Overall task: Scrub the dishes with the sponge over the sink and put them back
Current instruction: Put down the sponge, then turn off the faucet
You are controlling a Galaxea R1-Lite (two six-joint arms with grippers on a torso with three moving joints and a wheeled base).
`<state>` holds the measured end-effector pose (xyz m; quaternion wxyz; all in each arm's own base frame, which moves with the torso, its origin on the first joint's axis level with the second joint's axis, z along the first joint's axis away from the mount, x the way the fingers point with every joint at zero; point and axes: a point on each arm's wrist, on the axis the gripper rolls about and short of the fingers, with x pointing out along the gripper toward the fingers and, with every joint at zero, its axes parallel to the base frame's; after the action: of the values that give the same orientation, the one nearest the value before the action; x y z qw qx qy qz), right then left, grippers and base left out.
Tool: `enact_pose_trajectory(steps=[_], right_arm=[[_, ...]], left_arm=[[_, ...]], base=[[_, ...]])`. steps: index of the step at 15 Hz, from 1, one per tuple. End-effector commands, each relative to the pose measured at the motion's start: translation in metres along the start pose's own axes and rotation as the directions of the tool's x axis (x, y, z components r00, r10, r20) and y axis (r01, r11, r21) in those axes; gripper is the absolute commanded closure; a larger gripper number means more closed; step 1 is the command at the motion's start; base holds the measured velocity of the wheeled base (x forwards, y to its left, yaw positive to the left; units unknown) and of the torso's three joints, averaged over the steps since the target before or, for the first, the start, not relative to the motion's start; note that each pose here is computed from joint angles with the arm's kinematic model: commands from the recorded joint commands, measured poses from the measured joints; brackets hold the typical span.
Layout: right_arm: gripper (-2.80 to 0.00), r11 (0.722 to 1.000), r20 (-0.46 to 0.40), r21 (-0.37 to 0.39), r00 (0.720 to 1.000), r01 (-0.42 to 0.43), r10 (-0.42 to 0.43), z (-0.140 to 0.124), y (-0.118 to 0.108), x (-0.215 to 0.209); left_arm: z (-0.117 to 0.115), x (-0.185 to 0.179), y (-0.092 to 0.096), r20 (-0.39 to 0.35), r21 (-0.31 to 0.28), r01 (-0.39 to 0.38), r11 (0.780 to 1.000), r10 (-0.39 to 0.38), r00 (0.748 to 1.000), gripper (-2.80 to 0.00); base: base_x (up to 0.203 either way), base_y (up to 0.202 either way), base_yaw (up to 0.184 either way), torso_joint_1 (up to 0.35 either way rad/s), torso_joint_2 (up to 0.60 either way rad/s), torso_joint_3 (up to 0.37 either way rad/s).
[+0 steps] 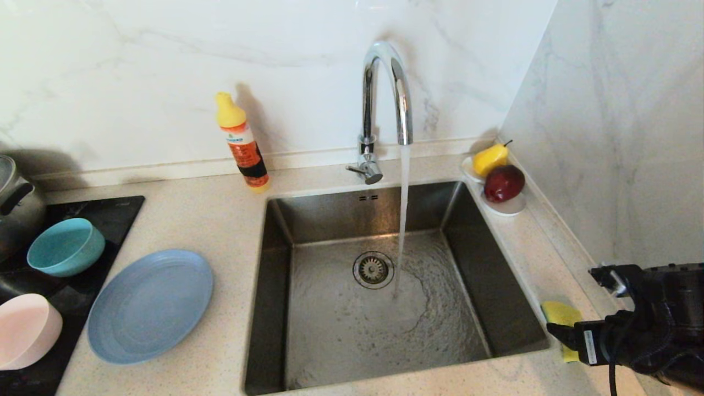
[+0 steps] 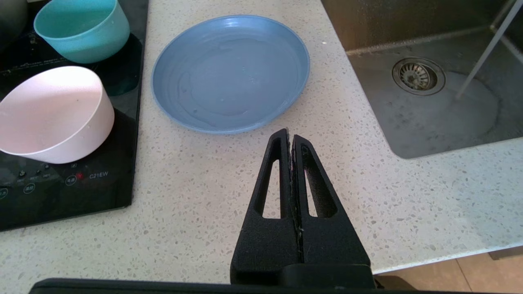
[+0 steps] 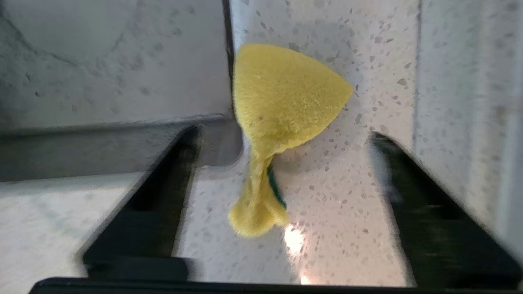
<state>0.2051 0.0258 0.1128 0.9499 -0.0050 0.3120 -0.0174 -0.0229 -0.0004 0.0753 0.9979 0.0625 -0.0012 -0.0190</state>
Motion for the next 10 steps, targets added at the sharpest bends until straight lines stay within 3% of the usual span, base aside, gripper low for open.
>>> enact_pose_trajectory(steps=[1,6,8,10], right_arm=[[0.0,1.0,0.081,0.0,0.997,-0.019,0.019,0.005,0.0,-0.022],[0.0,0.992,0.241,-0.031,0.962,-0.123,0.127,-0.003,-0.002,-0.091],[0.0,0.985,0.301,-0.039,0.938,-0.17,0.174,-0.02,-0.01,-0.119],[0.0,0.985,0.348,-0.033,0.922,-0.167,0.168,-0.044,-0.021,-0.142]], left_arm=[[0.0,0.0,0.0,0.0,0.001,0.0,1.0,0.0,1.0,0.0],[0.0,0.0,0.0,0.0,0.001,0.0,1.0,0.0,1.0,0.0],[0.0,0.0,0.0,0.0,0.001,0.0,1.0,0.0,1.0,0.0],[0.0,0.0,0.0,0.0,0.001,0.0,1.0,0.0,1.0,0.0]], base=[[0.0,0.0,0.0,0.0,0.0,0.0],[0.0,0.0,0.0,0.0,0.0,0.0],[0.0,0.0,0.0,0.0,0.0,0.0],[0.0,0.0,0.0,0.0,0.0,0.0]])
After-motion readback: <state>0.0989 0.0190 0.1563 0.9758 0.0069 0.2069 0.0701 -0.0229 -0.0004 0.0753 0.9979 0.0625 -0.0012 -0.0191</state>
